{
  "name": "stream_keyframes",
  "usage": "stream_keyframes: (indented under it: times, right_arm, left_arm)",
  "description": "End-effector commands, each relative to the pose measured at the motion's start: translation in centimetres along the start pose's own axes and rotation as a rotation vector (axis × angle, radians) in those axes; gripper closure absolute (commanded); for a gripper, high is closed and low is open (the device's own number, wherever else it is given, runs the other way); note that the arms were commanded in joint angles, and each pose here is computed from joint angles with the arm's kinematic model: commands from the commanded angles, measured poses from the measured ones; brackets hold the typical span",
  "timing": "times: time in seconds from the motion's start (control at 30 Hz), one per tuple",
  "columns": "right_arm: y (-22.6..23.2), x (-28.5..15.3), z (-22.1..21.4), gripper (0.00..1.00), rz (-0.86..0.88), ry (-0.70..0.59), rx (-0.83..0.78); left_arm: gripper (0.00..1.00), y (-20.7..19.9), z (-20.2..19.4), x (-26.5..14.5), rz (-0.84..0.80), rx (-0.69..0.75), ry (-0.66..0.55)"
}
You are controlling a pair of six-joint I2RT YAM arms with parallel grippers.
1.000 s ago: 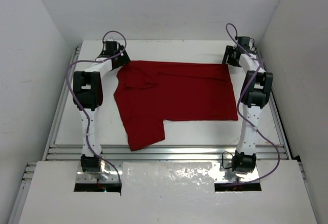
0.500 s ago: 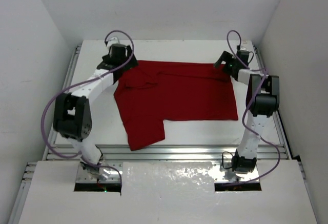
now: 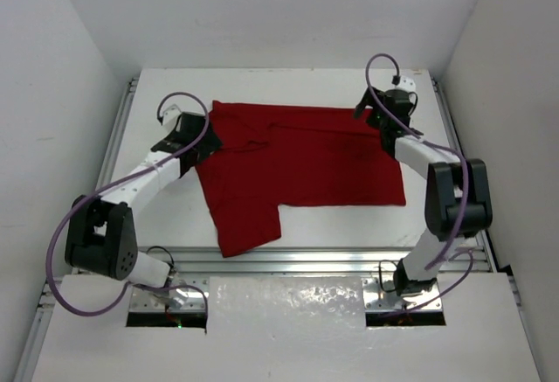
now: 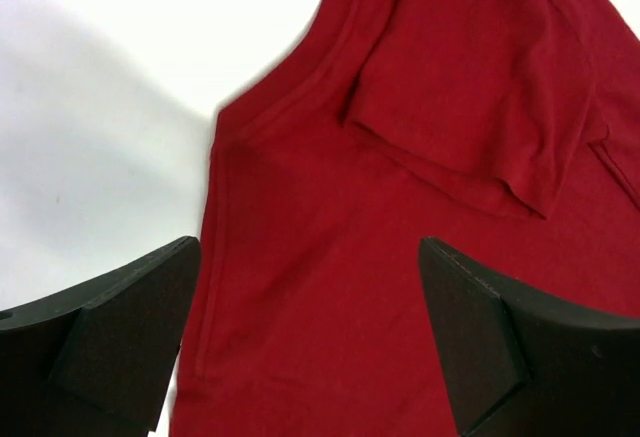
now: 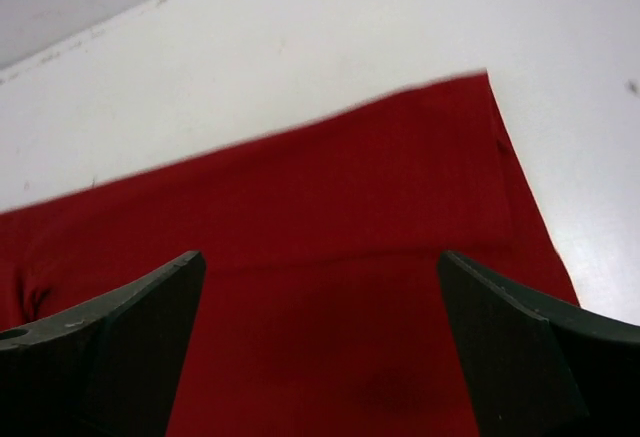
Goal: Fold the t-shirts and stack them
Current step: Fold the flattened tshirt in 1/3 of the way, then grap the side of the flattened tshirt closest away from the robot with both arms
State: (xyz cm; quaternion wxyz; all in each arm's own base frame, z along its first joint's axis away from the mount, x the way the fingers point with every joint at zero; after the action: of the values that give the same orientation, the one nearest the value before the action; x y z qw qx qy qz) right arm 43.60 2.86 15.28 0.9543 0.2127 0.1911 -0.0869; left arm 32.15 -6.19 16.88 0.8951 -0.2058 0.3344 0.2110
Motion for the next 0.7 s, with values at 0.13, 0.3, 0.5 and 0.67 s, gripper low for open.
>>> stream_keyframes:
  times: [0.13, 0.3, 0.5, 0.67]
  right_arm:
    - [-1.9, -9.1, -4.7, 0.01, -0.11, 0.295, 0.039]
    - [-2.1, -14.6, -6.4, 0.01, 0.061, 0.346, 0.04]
    - [-2.2, -17.0, -6.4, 0.01, 0.12, 0.377, -0.004]
    - [-2.3, -18.1, -6.6, 0.01, 0.154, 0.389, -0.035]
  left_arm:
    - [0.12, 1.9, -4.4, -4.9, 0.007, -0.106, 0.221]
    - [0.24, 2.5, -11.2, -8.1, -0.019, -0.032, 0.344]
    - [0.25, 4.2, -16.2, -10.7, 0.088, 0.124, 0.422]
    - [0.29, 5.8, -18.6, -11.7, 0.13, 0.169, 0.449]
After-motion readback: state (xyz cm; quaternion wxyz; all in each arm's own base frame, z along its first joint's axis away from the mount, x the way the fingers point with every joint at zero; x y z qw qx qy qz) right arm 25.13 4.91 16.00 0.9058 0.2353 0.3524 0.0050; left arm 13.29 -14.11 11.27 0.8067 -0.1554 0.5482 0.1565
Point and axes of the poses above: each gripper's point midway between its finger pads, its own x axis out along the fingers, its own y axis along the line the jaws close on, z = x × y, the point moved 8 cm from there along -x, back along the fingers, and after that the axes turned 5 degrees about x, right-handed, at the moved point
